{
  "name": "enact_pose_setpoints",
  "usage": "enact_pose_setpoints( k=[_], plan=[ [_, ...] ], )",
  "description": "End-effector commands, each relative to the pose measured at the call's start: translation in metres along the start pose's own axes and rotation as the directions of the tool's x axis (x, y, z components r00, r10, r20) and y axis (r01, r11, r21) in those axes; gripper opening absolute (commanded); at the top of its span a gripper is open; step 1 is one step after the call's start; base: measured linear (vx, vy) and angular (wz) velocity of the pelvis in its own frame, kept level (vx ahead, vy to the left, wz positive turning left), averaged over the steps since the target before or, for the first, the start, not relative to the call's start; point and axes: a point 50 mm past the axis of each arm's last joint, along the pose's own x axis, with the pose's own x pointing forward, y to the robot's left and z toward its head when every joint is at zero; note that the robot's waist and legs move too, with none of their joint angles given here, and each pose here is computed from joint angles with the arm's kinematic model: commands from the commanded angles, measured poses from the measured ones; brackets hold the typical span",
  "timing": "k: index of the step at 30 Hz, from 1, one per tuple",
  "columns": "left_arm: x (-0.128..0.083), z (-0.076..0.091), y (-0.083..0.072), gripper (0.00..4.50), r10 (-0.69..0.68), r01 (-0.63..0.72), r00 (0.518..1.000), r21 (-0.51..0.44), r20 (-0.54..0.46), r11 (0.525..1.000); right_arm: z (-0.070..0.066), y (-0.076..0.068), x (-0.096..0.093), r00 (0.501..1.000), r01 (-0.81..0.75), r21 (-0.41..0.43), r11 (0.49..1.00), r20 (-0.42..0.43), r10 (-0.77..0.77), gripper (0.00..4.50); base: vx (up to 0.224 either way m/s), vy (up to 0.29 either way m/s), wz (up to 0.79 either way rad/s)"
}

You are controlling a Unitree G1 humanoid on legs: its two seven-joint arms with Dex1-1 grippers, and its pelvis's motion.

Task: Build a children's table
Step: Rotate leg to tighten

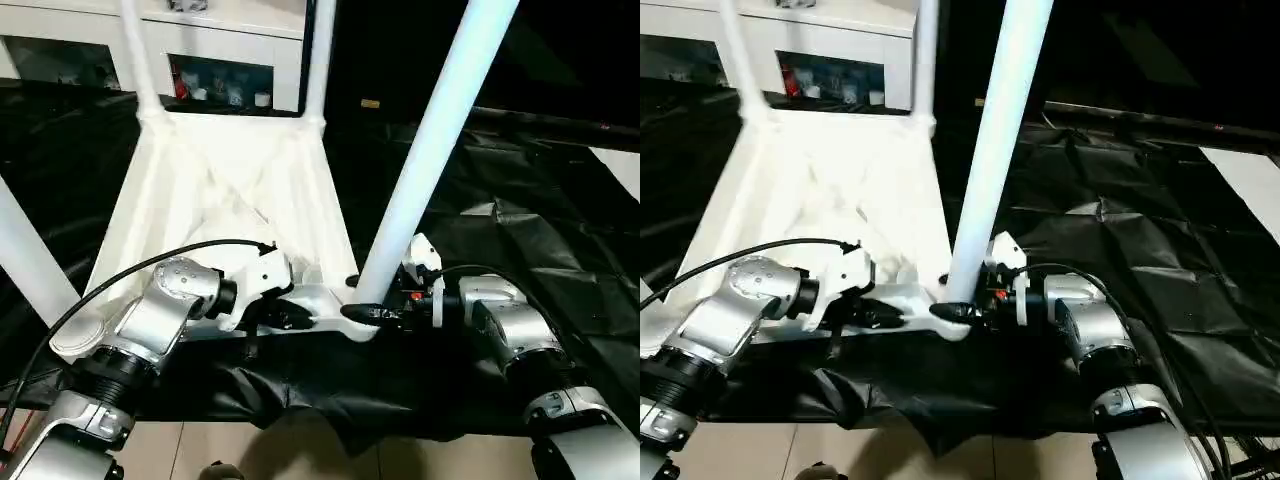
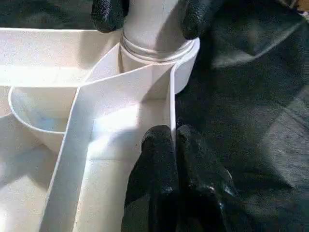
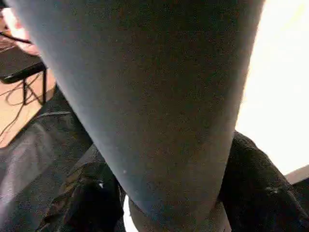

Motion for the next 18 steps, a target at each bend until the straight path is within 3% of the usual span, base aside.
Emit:
enact_pose_setpoints(
  k=[1, 6, 10, 12, 14, 15, 18],
  plan=[
    [0.002, 0.011, 0.003, 0.00, 0.011, -0.013, 0.998, 0.024, 0.066, 1.000, -0.012, 0.012, 0.012, 0.992, -0.114, 0.034, 0.993, -0.052, 0.116, 2.35, 0.000, 0.000, 0.00],
    [0.002, 0.010, 0.007, 0.00, 0.067, -0.069, 0.996, 0.020, 0.067, 0.997, -0.011, 0.009, 0.013, 0.998, -0.051, 0.046, 0.998, -0.018, 0.052, 2.18, 0.000, 0.000, 0.00],
    [0.005, 0.015, 0.018, 0.00, 0.197, -0.198, 0.978, -0.003, 0.073, 0.980, -0.012, 0.000, 0.022, 0.990, 0.133, 0.078, 0.988, 0.037, -0.136, 2.11, 0.000, 0.000, 0.00],
    [0.008, 0.021, 0.023, 0.00, 0.264, -0.264, 0.961, -0.009, 0.083, 0.964, -0.014, -0.010, 0.030, 0.941, 0.326, 0.123, 0.937, 0.049, -0.333, 2.08, 0.000, 0.000, 0.00],
    [0.012, 0.027, 0.025, 0.00, 0.318, -0.318, 0.944, -0.018, 0.090, 0.948, -0.018, -0.018, 0.037, 0.864, 0.487, 0.189, 0.853, 0.037, -0.502, 2.04, -0.027, 0.007, -0.08],
    [0.016, 0.031, 0.025, 0.00, 0.337, -0.336, 0.937, -0.026, 0.093, 0.942, -0.021, -0.021, 0.042, 0.829, 0.540, 0.239, 0.807, 0.012, -0.559, 2.04, -0.053, 0.015, -0.15],
    [0.021, 0.034, 0.025, 0.00, 0.347, -0.346, 0.933, -0.033, 0.099, 0.938, -0.022, -0.023, 0.049, 0.784, 0.596, 0.294, 0.747, -0.015, -0.620, 2.04, 0.000, 0.000, 0.00]
  ],
)
